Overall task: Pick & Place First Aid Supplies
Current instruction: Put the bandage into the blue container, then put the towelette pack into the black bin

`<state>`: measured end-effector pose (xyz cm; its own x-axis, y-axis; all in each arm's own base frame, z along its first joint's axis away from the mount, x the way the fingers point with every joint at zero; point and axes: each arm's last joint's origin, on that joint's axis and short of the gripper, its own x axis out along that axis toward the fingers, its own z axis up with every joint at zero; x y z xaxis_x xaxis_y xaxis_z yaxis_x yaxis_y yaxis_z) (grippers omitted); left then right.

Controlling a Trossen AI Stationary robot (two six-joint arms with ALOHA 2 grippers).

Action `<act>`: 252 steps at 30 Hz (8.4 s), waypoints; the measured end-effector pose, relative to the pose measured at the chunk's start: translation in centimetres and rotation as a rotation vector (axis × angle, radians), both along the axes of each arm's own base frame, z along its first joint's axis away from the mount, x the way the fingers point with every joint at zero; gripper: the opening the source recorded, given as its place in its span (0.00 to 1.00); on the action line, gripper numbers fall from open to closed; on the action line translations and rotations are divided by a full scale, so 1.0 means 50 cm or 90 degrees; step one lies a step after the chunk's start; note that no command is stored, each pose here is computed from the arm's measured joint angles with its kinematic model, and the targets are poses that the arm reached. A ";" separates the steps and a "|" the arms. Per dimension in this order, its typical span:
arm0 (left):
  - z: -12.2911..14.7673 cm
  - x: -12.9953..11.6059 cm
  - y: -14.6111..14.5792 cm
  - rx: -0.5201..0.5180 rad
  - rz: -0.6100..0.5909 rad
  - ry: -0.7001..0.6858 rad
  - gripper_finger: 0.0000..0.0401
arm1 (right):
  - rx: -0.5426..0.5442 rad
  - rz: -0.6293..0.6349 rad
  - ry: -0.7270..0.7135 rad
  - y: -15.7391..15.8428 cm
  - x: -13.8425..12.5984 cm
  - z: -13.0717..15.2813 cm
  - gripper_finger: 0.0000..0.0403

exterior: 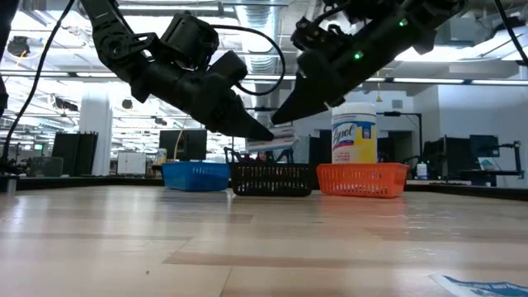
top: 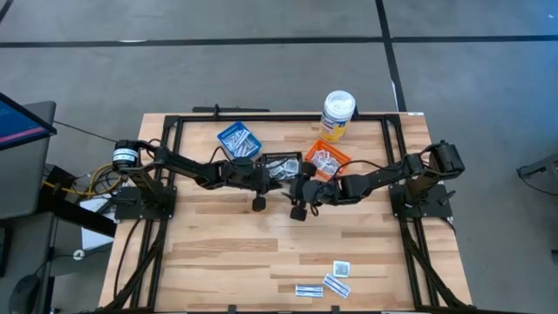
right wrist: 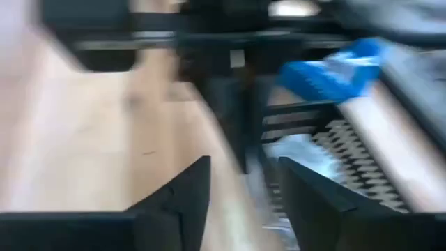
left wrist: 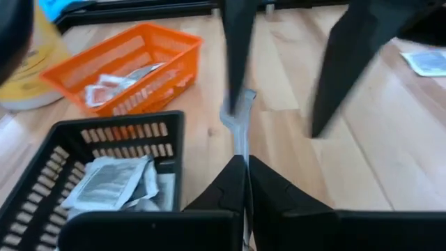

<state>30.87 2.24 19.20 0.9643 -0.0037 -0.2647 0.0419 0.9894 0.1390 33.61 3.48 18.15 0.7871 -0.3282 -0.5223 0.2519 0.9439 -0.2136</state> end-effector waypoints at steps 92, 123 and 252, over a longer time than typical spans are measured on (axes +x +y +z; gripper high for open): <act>0.051 -0.191 0.220 -0.149 0.433 0.182 0.03 | 0.084 -0.044 0.092 -0.035 -0.018 -0.028 0.34; 0.054 -0.112 0.149 -0.099 0.165 0.100 0.23 | 0.099 -0.063 0.085 -0.042 -0.018 -0.028 0.33; 0.063 -0.007 0.030 -0.107 0.112 -0.160 0.23 | -0.156 -0.287 0.061 0.011 0.026 0.045 0.04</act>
<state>30.54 3.73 22.37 0.9891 0.1444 -0.0285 -0.1455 0.9885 -0.0417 34.91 4.01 20.38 0.4920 -0.7452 -0.4501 0.5898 0.6656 -0.4574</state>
